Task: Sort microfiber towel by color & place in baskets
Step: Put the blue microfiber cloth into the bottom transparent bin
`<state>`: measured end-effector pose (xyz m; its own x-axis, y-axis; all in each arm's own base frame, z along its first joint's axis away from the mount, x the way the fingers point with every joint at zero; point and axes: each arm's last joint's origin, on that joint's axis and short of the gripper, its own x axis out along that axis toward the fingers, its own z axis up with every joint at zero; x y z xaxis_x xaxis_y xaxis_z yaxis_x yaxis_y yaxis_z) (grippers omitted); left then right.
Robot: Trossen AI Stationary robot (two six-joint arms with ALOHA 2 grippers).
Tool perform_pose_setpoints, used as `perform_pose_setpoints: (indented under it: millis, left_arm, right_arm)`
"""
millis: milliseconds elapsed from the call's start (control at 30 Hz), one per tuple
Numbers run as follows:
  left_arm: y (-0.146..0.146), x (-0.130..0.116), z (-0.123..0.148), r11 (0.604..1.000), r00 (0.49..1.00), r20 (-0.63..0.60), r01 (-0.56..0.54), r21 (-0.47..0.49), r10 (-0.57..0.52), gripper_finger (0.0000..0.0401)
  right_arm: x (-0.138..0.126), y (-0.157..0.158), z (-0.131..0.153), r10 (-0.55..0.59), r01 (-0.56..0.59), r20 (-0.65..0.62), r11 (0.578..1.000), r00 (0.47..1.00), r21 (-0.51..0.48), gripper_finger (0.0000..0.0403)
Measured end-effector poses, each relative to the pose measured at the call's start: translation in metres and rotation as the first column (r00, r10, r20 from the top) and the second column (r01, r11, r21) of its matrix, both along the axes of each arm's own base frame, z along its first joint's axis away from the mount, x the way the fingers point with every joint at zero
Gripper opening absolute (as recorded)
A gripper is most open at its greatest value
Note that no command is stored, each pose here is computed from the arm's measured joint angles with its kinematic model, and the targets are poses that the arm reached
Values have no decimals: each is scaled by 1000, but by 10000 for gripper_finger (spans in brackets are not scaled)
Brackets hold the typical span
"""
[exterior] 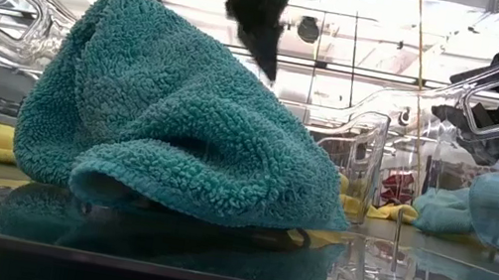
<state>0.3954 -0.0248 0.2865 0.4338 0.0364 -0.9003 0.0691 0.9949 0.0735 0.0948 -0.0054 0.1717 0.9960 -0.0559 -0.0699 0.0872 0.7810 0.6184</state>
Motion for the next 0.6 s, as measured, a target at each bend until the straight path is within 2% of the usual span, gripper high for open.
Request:
perform_pose_setpoints:
  millis: [300,467,600]
  left_arm:
    - [-23,-54,59,1000,999,20,29,0,-29,173]
    - [-44,-85,72,999,998,-59,7,-33,-9,173]
    - [-62,-101,72,998,989,-143,-44,-52,37,173]
  right_arm:
    - [0,0,0,0,0,-7,1000,1000,0,215]
    - [1,0,-1,0,0,-11,1000,1000,1,215]
    - [1,0,-1,0,0,-12,1000,1000,1,215]
